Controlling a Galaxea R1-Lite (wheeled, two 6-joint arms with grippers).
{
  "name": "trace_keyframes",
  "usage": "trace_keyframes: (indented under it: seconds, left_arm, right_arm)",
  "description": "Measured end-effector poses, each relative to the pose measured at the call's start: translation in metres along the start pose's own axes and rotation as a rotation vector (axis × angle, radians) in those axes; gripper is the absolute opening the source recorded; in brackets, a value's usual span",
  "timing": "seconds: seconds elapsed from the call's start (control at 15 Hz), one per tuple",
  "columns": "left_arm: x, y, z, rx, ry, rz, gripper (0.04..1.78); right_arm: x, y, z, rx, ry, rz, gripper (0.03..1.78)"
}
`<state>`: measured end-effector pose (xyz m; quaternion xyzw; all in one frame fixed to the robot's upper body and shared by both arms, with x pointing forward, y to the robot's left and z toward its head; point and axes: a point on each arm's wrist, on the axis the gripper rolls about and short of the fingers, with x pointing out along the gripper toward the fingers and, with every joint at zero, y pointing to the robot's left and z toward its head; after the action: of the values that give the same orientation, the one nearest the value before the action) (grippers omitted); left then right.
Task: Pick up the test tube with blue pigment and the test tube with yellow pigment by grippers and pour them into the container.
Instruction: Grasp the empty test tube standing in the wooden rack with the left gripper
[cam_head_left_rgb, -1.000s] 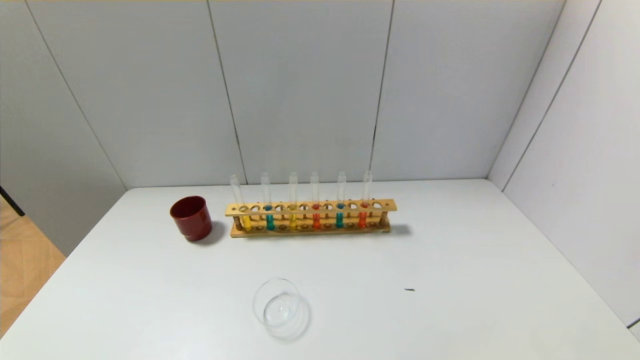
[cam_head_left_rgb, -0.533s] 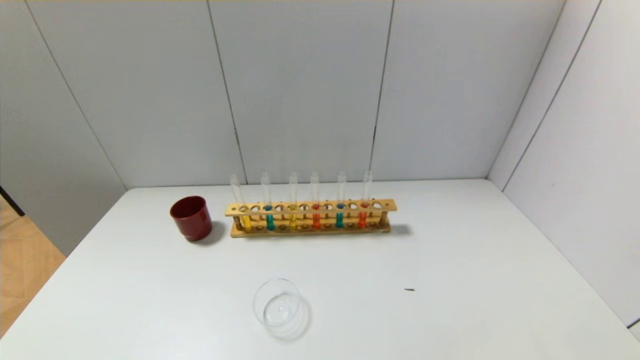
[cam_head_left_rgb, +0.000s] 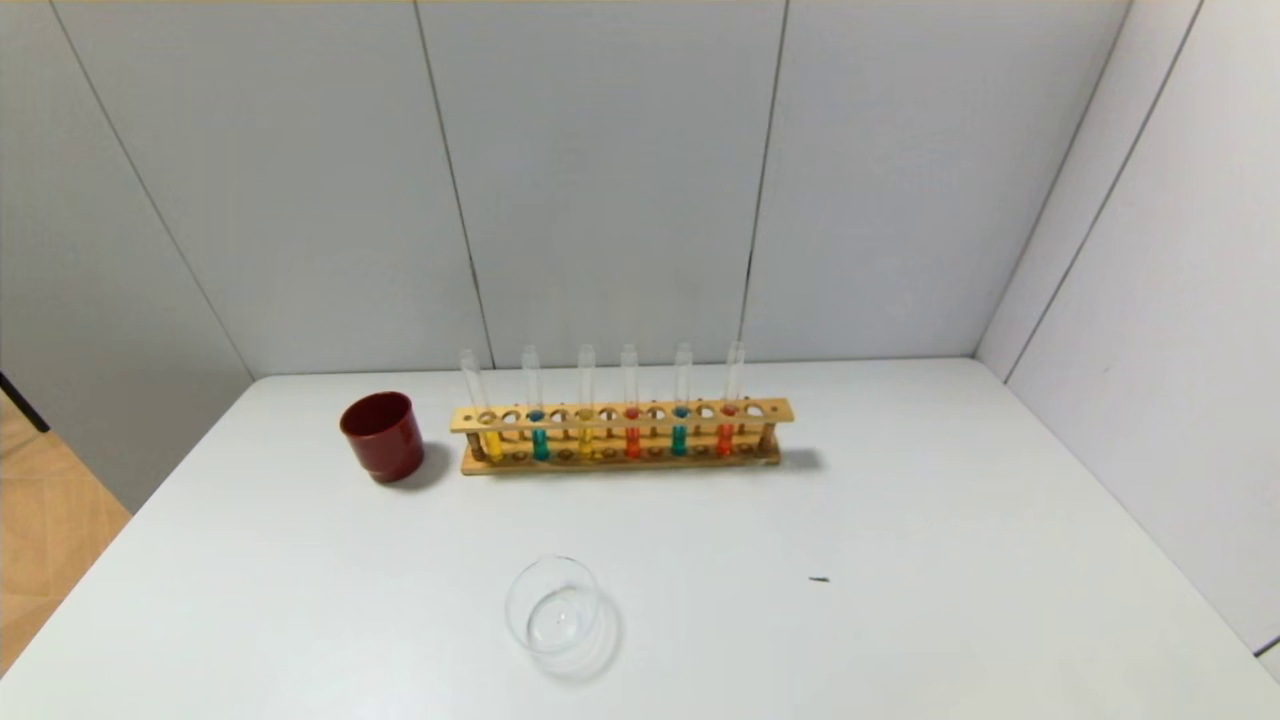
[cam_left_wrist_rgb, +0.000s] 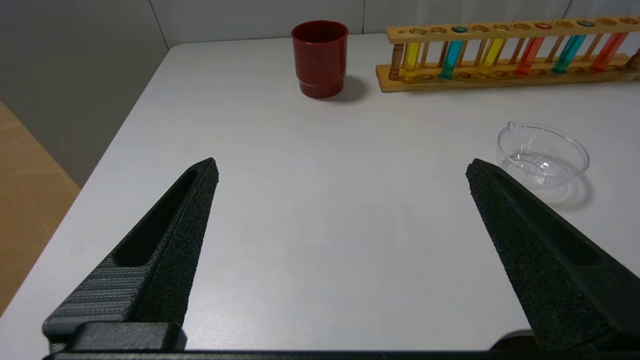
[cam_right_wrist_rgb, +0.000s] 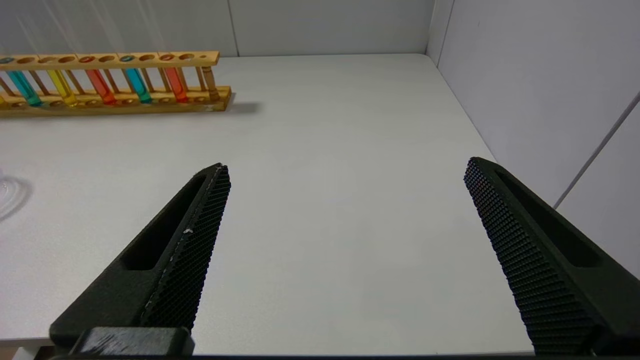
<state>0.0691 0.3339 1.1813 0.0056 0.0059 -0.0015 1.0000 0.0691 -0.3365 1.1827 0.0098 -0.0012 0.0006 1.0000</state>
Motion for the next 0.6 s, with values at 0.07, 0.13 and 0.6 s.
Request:
trace_keyframes:
  seconds: [0.07, 0.13, 0.6]
  left_arm:
    - [0.000, 0.000, 0.000, 0.027, 0.003, -0.003, 1.75]
    - [0.000, 0.000, -0.001, 0.051, 0.005, -0.006, 1.75]
    - [-0.012, 0.000, 0.033, 0.103, -0.017, -0.001, 1.75]
  right_arm:
    - [0.000, 0.000, 0.000, 0.000, 0.000, 0.000, 1.71]
    - [0.000, 0.000, 0.000, 0.000, 0.000, 0.000, 1.71]
    - [0.000, 0.000, 0.000, 0.000, 0.000, 0.000, 1.71]
